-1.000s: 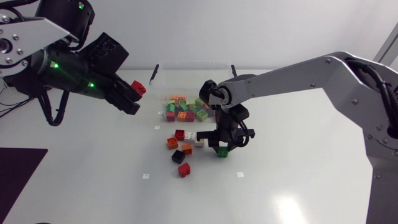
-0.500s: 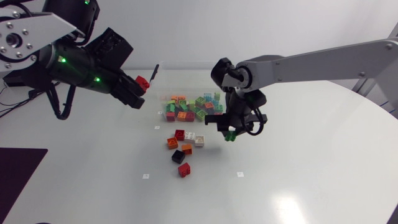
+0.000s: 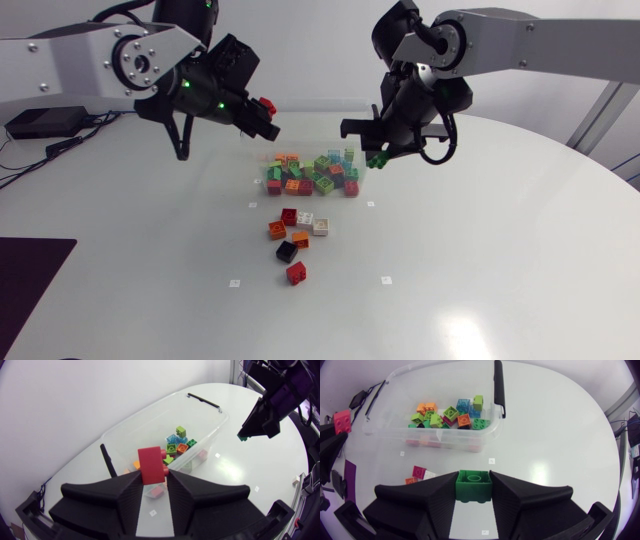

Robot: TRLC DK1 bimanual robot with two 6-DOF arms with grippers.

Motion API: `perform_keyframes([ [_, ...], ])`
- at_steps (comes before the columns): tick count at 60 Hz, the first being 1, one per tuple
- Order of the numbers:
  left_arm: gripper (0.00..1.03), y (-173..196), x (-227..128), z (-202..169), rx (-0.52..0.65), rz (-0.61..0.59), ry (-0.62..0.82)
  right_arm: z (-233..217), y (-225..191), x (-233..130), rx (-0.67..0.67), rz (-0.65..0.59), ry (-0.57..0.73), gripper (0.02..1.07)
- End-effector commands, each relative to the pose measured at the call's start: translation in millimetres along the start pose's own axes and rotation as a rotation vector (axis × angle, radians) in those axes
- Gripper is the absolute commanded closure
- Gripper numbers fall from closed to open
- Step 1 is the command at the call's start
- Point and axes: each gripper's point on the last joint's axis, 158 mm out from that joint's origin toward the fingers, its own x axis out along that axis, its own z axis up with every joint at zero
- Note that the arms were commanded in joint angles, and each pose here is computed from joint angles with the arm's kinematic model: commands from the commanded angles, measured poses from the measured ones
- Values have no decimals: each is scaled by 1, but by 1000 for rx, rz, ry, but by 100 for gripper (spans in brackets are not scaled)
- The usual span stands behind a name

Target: Place the duplo bricks in the container

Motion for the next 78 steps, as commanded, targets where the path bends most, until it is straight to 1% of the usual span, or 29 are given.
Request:
perform_keyframes([
  [1, 79, 7, 15, 17, -32, 12, -45, 21, 3, -12, -18, 30, -63, 75],
  [10, 79, 23, 40, 25, -61, 39, -81, 40, 14, -17, -34, 68, -117, 75],
  [20, 77, 38, 69, 16, -99, 43, -76, 60, 24, -13, -47, 98, -165, 75],
  [21, 74, 39, 71, 15, -105, 44, -72, 62, 25, -11, -47, 99, -166, 75],
  [22, 65, 41, 74, 13, -108, 44, -68, 64, 26, -10, -48, 100, -169, 75],
  [23, 63, 41, 75, 12, -109, 44, -66, 66, 26, -8, -49, 99, -171, 75],
  [24, 51, 43, 77, 11, -112, 46, -63, 68, 27, -8, -50, 100, -174, 75],
  [25, 43, 44, 78, 10, -116, 40, -63, 70, 28, -7, -50, 102, -178, 75],
  [26, 38, 46, 78, 9, -122, 39, -64, 72, 28, -6, -48, 103, -184, 75],
  [27, 36, 47, 78, 9, -122, 39, -64, 74, 29, -5, -49, 105, -189, 75],
  [28, 27, 47, 78, 9, -123, 38, -62, 76, 30, -4, -50, 106, -195, 75],
  [29, 22, 48, 78, 8, -123, 39, -62, 78, 31, -2, -53, 106, -195, 75],
  [32, 10, 48, 72, 9, -122, 40, -64, 82, 33, 1, -56, 109, -200, 75],
  [34, 6, 48, 65, 9, -122, 38, -69, 86, 34, 4, -59, 112, -208, 75],
  [45, 6, 47, 22, 10, -103, 15, -112, 100, 39, 17, -71, 120, -245, 75],
  [51, 6, 43, -3, -1, -72, -11, -110, 107, 38, 29, -74, 116, -253, 75],
  [53, 6, 41, -9, -5, -58, -20, -111, 109, 37, 33, -75, 115, -255, 75],
  [54, 6, 37, -14, -10, -32, -26, -108, 110, 37, 35, -77, 114, -258, 75],
  [60, 6, 23, -25, -30, 40, -50, -88, 113, 38, 42, -88, 112, -267, 74],
  [63, 6, 13, -29, -43, 84, -75, -74, 115, 37, 46, -102, 99, -276, 67],
  [65, 6, 8, -30, -53, 114, -86, -59, 116, 38, 49, -111, 95, -278, 59],
  [66, 6, 8, -30, -53, 115, -87, -58, 116, 38, 50, -112, 95, -278, 57],
  [67, 6, 3, -31, -60, 140, -99, -47, 117, 38, 51, -117, 94, -278, 52],
  [70, 6, -7, -31, -70, 170, -132, -28, 117, 38, 54, -127, 93, -277, 44],
  [72, 6, -17, -29, -83, 201, -165, -4, 117, 39, 55, -134, 92, -275, 39],
  [78, 6, -29, -22, -107, 266, -205, 39, 116, 42, 53, -147, 94, -275, 21],
])
